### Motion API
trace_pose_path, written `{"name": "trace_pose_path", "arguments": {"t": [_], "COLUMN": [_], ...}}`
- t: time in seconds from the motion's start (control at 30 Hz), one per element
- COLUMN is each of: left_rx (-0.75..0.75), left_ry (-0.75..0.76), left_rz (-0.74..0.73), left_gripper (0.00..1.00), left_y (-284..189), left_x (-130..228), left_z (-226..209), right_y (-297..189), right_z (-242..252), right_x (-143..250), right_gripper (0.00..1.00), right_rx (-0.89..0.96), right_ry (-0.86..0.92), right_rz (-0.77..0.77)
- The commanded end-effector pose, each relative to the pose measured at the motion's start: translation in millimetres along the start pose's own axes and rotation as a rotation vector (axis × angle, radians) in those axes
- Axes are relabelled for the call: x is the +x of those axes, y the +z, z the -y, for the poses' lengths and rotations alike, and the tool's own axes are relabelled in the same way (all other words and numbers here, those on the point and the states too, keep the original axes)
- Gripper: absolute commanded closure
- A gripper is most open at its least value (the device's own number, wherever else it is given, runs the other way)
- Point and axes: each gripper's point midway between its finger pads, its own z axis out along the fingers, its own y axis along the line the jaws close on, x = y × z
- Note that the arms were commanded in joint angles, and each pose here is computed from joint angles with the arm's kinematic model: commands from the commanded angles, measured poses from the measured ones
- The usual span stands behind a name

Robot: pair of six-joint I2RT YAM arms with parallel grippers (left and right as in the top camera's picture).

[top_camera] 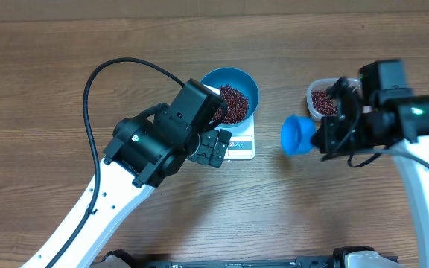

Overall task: Scoop item into bowl and weigh 150g on scale
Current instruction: 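Lower the blue scoop onto the table and open the right gripper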

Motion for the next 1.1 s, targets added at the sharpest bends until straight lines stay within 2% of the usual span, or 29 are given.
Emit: {"name": "trace_pose_path", "arguments": {"t": [0.0,0.43,0.63,0.67,0.7,0.73,0.83,0.9,1.0,1.07], "left_rx": [-0.002,-0.002,-0.002,-0.002,-0.002,-0.002,-0.002,-0.003,-0.003,-0.003], "left_ry": [0.015,0.015,0.016,0.016,0.016,0.016,0.016,0.016,0.016,0.016], "left_rz": [0.018,0.018,0.017,0.017,0.017,0.017,0.017,0.017,0.017,0.017], "left_gripper": [0.0,0.0,0.0,0.01,0.0,0.01,0.01,0.01,0.0,0.0], "left_y": [-4.2,-4.2,-3.9,-3.9,-3.9,-3.9,-3.8,-3.7,-3.7,-3.7], "left_x": [-5.5,-5.5,-5.5,-5.5,-5.5,-5.5,-5.4,-5.4,-5.4,-5.4], "left_z": [-0.7,-0.7,-0.7,-0.7,-0.7,-0.7,-0.5,-0.6,-0.6,-0.6], "right_y": [26.6,80.7,80.8,79.4,78.7,77.9,79.2,79.5,79.3,79.0], "right_z": [2.5,30.3,58.6,62.9,64.9,67.6,85.5,91.3,97.0,105.1], "right_x": [11.5,17.7,19.7,19.4,19.4,19.2,23.5,25.3,25.9,27.9], "right_gripper": [0.96,0.96,0.96,0.85,0.78,0.64,0.38,0.33,0.2,0.18], "right_rx": [-0.042,-0.177,-0.16,-0.158,-0.157,-0.154,-0.054,-0.019,0.015,0.064], "right_ry": [0.024,0.151,0.271,0.288,0.297,0.307,0.356,0.379,0.416,0.456], "right_rz": [-0.047,-0.019,0.005,0.01,0.013,0.016,0.008,0.005,0.007,0.007]}}
